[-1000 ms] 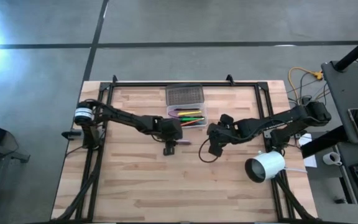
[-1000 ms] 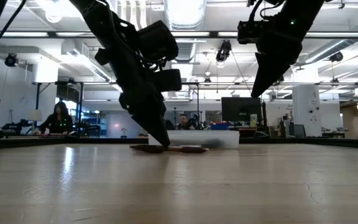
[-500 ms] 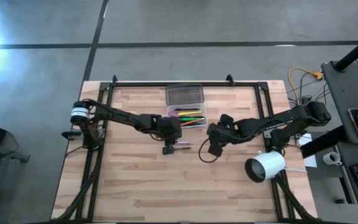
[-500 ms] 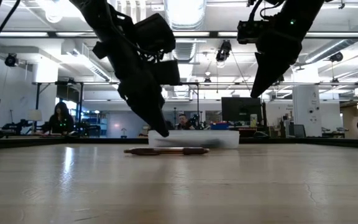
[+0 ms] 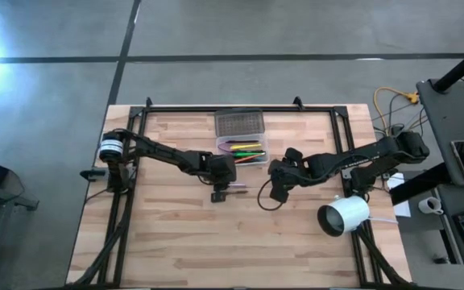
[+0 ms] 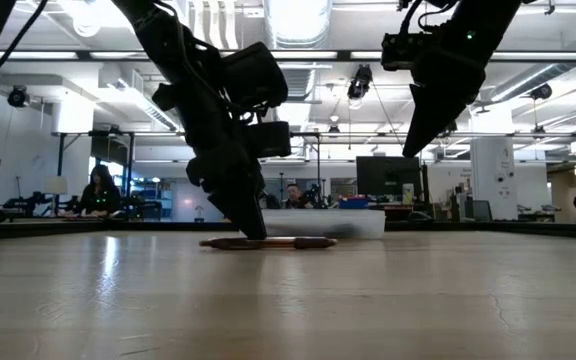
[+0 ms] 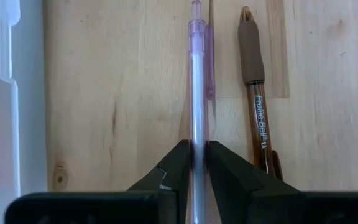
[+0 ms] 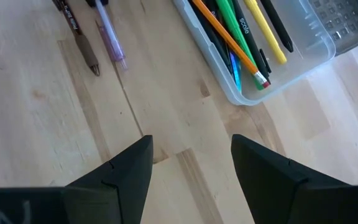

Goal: Pick & place school supplies into a supply box
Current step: Put the purple pen into the black supply box, then put the brown pen into the black supply box, then close the black supply box

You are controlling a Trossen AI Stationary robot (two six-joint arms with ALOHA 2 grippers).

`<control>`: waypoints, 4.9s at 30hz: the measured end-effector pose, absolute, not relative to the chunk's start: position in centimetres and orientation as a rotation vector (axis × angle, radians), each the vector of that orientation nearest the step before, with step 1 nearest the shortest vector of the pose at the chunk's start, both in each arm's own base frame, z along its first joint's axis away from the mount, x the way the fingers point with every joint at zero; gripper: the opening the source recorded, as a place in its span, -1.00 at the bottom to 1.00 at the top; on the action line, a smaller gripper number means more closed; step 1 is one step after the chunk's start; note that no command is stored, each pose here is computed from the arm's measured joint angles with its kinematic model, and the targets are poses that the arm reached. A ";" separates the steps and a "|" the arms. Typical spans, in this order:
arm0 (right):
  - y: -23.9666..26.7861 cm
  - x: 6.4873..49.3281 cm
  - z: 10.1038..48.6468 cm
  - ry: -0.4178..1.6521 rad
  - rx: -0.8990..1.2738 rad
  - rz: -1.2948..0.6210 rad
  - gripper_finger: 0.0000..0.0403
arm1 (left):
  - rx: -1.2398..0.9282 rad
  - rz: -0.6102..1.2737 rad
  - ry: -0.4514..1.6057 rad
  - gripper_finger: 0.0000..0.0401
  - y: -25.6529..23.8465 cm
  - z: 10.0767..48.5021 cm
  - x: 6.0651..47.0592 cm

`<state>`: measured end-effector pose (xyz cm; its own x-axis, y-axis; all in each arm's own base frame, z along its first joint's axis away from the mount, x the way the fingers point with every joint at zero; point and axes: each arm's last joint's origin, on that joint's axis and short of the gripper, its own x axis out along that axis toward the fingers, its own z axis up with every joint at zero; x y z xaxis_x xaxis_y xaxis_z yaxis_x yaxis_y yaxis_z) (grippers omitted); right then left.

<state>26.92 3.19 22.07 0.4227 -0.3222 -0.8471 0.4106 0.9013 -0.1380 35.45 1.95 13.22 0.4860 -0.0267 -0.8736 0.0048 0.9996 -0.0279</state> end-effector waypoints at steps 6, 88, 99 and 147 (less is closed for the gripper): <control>3.2 27.1 22.1 1.022 0.103 -0.458 0.04 | 0.008 -0.034 1.054 -0.93 2.0 13.9 35.8; 1.7 41.0 12.1 1.154 0.052 -0.039 -0.90 | -0.219 0.371 0.734 0.01 4.4 22.5 19.6; -1.6 37.6 20.8 1.052 -0.105 -0.196 -0.93 | -0.219 0.370 0.738 0.01 4.4 22.4 19.7; -1.4 16.8 31.1 0.494 0.413 0.014 -0.14 | -0.405 0.002 0.254 0.01 2.8 30.9 17.0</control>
